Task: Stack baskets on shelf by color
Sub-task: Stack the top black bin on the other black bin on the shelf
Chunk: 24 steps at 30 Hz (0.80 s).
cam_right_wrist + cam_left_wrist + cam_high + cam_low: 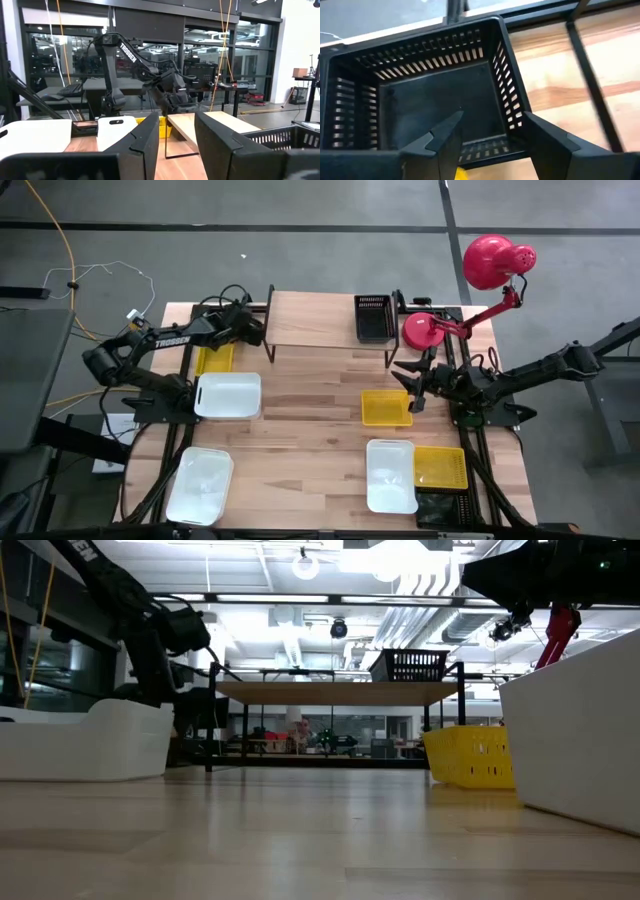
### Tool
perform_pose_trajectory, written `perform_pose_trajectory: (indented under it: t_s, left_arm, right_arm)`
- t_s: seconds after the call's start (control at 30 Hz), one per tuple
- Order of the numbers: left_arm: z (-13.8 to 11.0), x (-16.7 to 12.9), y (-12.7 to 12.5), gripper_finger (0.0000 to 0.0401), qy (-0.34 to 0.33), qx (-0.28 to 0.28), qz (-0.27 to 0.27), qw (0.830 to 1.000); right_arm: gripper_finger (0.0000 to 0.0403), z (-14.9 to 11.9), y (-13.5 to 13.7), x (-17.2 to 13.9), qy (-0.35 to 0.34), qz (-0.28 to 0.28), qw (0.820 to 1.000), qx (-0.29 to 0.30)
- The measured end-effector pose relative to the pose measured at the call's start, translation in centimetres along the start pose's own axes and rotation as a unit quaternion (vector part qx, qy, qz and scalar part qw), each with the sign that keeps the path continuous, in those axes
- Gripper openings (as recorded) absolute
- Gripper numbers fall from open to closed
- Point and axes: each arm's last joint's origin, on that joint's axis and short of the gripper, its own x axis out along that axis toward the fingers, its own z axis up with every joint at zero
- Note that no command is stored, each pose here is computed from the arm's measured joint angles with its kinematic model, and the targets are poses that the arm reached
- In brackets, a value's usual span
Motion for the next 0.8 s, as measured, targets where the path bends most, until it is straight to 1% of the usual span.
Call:
perform_pose_trajectory:
  t_s: [0.17,0.6,0.8]
  left_arm:
    - [0.23,0.38,-0.36,0.0191,-0.008,-0.010,-0.017,1.000]
    - [0.74,0.35,-0.59,0.0191,-0.035,-0.019,-0.026,0.999]
    - [0.57,0.37,-0.16,0.0191,-0.042,-0.004,0.030,0.999]
  right_arm:
    - [0.0114,0.00,0.01,0.00,0.000,0.002,1.000,0.000]
    - [0.0114,0.01,0.01,0.00,-0.001,0.002,1.000,0.002]
    - [0.0114,0.01,0.01,0.00,-0.001,0.002,1.000,0.002]
